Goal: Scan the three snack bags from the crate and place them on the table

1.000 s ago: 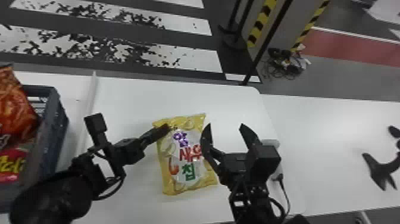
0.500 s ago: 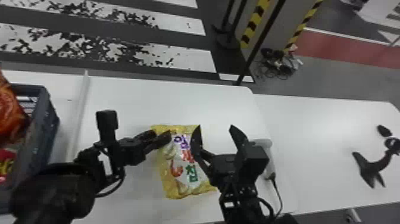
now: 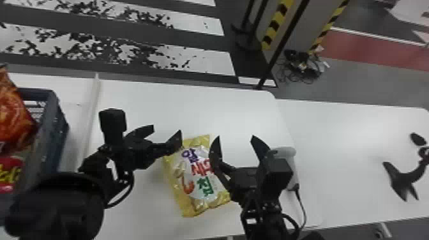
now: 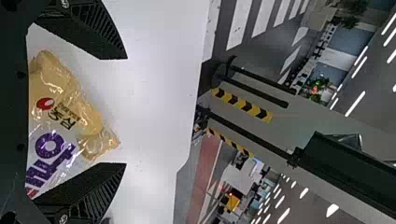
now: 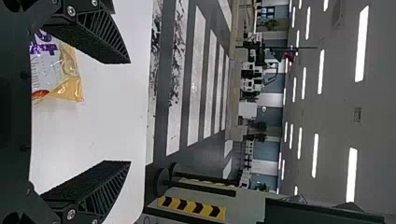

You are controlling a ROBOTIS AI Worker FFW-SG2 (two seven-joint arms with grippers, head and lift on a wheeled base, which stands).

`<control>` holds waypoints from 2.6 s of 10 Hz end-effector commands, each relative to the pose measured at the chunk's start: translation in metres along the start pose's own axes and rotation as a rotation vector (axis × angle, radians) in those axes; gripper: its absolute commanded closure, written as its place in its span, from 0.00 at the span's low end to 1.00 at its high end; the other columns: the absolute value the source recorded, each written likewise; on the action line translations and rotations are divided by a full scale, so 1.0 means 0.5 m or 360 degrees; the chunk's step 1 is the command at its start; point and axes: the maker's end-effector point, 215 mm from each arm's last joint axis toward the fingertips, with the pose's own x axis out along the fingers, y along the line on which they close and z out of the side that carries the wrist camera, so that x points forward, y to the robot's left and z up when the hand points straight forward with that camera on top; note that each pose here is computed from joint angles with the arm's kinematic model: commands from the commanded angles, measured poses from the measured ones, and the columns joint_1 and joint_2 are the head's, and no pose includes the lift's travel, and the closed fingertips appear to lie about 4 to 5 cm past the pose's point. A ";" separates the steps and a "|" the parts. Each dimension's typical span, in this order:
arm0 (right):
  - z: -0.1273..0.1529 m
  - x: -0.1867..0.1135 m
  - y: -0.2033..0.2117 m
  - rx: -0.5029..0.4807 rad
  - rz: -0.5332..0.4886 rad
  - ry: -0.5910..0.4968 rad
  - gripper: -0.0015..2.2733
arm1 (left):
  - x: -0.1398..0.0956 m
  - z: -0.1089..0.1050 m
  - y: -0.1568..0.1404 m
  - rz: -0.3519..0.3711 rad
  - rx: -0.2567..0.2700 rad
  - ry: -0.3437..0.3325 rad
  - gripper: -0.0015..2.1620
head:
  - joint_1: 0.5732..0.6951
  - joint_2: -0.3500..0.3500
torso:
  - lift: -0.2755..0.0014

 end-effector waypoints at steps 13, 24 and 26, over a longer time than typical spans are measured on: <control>-0.282 -0.174 0.205 -0.0462 0.0668 0.0559 0.06 | -0.422 0.166 0.193 0.0592 0.0128 -0.0401 0.01 | 1.00 0.65 | 0.77; -0.369 -0.146 0.185 -0.1424 0.0390 0.0504 0.18 | -0.417 0.112 0.203 0.0532 0.0031 -0.0347 0.01 | 1.00 0.68 | 0.77; -0.388 -0.134 0.180 -0.1515 0.0378 0.0550 0.52 | -0.423 0.104 0.205 0.0538 0.0026 -0.0335 0.01 | 1.00 0.68 | 0.77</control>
